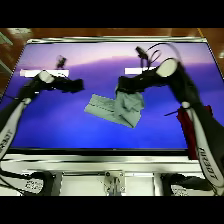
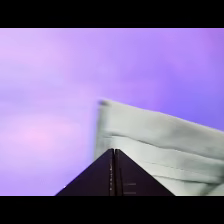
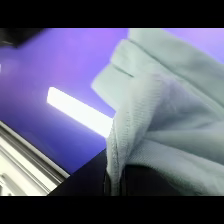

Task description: Fold the shirts.

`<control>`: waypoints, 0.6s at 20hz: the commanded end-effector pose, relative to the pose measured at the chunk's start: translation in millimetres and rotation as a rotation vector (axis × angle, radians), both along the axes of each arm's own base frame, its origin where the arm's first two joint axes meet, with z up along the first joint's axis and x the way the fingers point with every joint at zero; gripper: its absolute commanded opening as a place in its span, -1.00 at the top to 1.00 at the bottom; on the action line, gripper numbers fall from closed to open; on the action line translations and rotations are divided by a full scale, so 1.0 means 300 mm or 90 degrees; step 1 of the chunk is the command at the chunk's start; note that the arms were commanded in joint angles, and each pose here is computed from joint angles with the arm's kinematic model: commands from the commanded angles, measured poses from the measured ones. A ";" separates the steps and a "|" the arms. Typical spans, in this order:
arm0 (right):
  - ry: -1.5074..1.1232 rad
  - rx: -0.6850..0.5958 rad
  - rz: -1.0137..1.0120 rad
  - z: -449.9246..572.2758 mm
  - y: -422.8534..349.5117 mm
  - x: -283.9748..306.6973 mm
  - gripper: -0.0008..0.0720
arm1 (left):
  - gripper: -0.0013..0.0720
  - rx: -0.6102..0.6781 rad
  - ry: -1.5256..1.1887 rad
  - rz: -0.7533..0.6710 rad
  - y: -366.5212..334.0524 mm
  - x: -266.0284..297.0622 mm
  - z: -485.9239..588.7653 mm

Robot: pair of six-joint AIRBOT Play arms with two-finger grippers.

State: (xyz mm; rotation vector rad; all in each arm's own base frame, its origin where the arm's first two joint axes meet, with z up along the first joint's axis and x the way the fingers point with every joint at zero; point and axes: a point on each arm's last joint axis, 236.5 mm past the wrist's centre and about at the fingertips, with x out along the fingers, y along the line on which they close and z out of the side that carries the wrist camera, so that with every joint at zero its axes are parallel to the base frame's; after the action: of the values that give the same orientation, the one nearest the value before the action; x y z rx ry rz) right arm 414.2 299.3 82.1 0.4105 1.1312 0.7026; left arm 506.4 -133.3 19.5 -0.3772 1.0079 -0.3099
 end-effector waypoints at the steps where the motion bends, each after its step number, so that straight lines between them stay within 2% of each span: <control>1: 0.055 0.107 -0.034 -0.170 0.270 0.041 0.30 | 0.87 0.075 -0.046 0.124 0.415 -0.040 0.208; 2: 0.102 0.137 -0.047 -0.229 0.320 0.033 -0.63 | 0.87 0.076 -0.059 0.139 0.454 -0.055 0.256; 3: 0.136 0.159 -0.049 -0.269 0.344 0.026 -0.77 | 0.87 0.077 -0.072 0.150 0.481 -0.070 0.297; 5: 0.180 0.160 -0.034 -0.312 0.323 0.006 -0.77 | 0.87 0.084 -0.085 0.143 0.487 -0.098 0.345; 8: 0.194 0.097 0.018 -0.296 0.151 -0.023 -0.77 | 0.87 0.091 -0.083 0.119 0.462 -0.122 0.358; 10: 0.195 0.013 0.020 -0.280 -0.051 -0.025 -0.77 | 0.87 0.090 -0.080 0.116 0.455 -0.125 0.356; 12: 0.215 -0.134 -0.009 -0.299 -0.334 -0.049 -0.77 | 0.87 0.090 -0.069 0.110 0.450 -0.136 0.347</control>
State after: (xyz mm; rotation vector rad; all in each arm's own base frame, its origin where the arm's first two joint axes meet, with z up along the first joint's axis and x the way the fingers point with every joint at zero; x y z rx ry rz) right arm 418.9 293.0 5.0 0.5628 1.3593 0.6895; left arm 472.5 1.5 123.7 -0.3250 0.8582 -0.0963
